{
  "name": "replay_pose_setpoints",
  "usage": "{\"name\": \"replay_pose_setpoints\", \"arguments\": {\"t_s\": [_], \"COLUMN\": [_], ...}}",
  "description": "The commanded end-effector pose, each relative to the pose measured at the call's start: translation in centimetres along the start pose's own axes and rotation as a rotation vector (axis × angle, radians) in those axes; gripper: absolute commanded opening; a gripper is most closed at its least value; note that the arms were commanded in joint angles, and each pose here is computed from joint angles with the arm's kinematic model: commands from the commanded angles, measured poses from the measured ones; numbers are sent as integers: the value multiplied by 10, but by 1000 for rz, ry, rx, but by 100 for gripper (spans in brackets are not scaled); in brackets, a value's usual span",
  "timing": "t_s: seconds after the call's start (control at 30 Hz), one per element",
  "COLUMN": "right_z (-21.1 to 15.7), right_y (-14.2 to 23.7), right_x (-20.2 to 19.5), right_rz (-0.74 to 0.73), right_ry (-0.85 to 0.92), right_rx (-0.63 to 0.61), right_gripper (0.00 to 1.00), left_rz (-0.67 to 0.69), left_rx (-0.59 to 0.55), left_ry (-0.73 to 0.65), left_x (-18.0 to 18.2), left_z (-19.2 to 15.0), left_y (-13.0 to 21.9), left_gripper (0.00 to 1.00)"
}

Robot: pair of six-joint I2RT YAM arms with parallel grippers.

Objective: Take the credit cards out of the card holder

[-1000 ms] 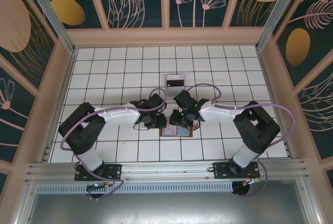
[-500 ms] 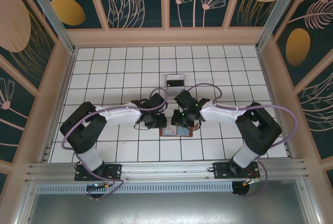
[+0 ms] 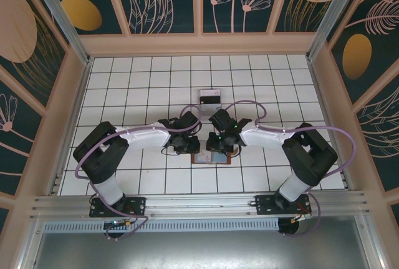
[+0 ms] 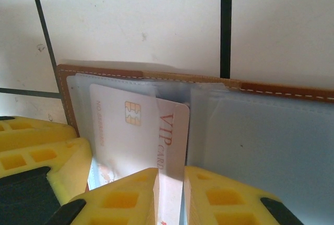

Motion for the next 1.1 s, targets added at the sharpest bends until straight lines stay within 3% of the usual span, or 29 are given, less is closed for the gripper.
{"name": "replay_pose_setpoints", "arguments": {"t_s": [0.0, 0.57, 1.07], "right_z": [-1, -11, -15], "right_y": [-3, -16, -7], "right_x": [-6, -20, -7], "right_rz": [-6, 34, 323], "right_ry": [-11, -45, -63], "right_rx": [-7, 6, -41], "right_gripper": [20, 20, 16], "left_rz": [172, 309, 348], "left_rx": [74, 111, 151], "left_ry": [0, -17, -20], "left_x": [33, 48, 54], "left_z": [-19, -29, -38], "left_y": [-23, -33, -45], "left_gripper": [23, 23, 23]}}
Point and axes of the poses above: each hand's point on the last joint's axis, 136 mm out from that joint toward the fingers, its own y axis back along the fingers, its own x axis along the line the jaws close on, z = x × y, the point moved 6 cm from there along y, back along the fingers, and after that the axes turned 4 degrees about y, right-handed, at the moved point
